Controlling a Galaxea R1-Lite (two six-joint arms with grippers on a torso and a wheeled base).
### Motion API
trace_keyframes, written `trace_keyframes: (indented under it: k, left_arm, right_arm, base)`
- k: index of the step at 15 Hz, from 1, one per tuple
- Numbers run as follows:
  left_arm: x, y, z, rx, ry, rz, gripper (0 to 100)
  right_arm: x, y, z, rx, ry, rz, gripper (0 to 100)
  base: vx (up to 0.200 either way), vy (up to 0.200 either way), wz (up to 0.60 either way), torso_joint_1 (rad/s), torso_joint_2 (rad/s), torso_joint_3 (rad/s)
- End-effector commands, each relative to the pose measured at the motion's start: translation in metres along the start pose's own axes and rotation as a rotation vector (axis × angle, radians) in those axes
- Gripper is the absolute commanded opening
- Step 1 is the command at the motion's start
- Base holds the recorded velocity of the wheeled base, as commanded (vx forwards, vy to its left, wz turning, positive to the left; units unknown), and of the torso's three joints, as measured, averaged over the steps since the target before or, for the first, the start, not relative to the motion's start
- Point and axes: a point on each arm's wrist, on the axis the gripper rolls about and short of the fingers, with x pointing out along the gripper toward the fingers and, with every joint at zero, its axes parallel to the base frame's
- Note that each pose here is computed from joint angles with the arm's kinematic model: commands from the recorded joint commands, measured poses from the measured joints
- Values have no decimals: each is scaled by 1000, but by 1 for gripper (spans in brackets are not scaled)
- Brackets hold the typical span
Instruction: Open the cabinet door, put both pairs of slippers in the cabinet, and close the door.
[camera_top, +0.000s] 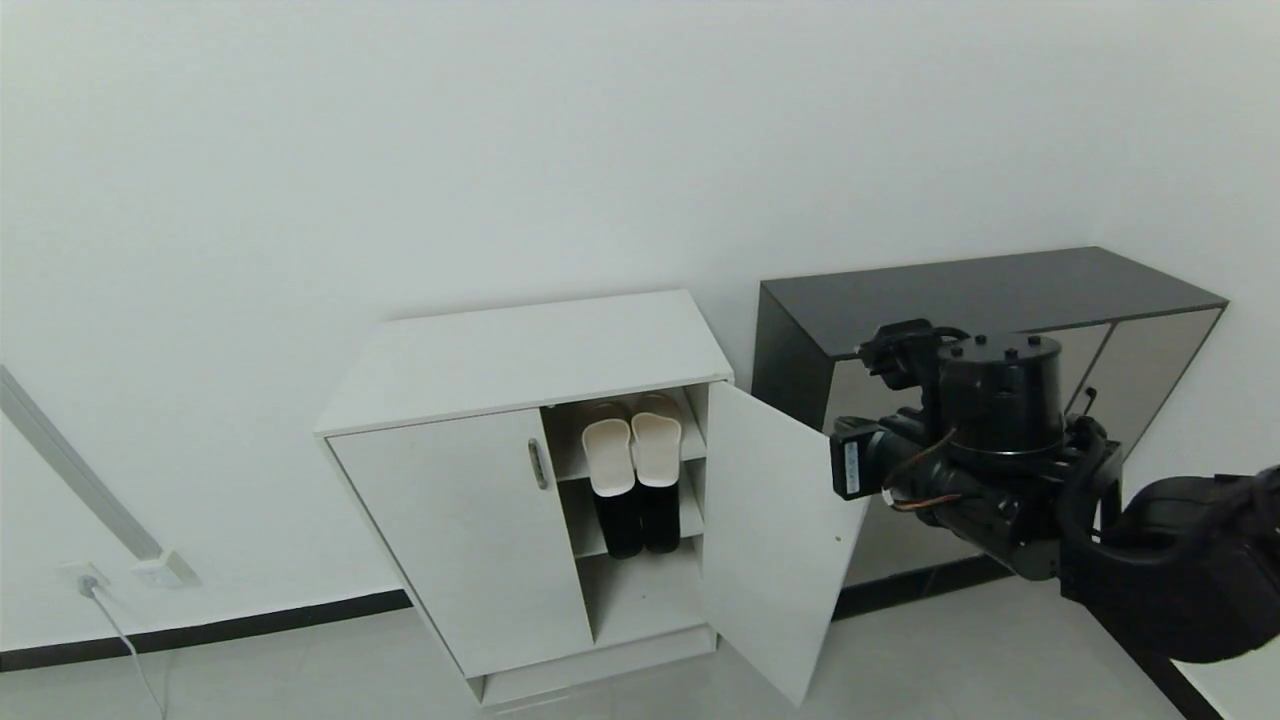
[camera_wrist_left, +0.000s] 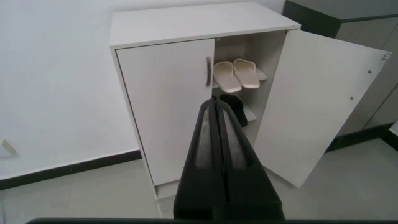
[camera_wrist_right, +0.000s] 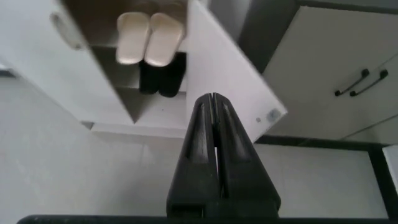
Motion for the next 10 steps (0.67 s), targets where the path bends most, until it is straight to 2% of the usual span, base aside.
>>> trace_keyframes:
  k: [1,5,10]
  left_arm:
    - [0,0,0,0,1,0,0]
    - [0,0,0,0,1,0,0]
    - [0,0,0,0,1,0,0]
  right_arm:
    - [41,-22,-9,19,37,-81,0]
    - [71,-42,-7,57,29,-113,0]
    - [105,-54,-17,71,42,-135,0]
  base:
    - [0,0,0,0,0,0]
    - [0,0,0,0,0,0]
    - [0,0,0,0,0,0]
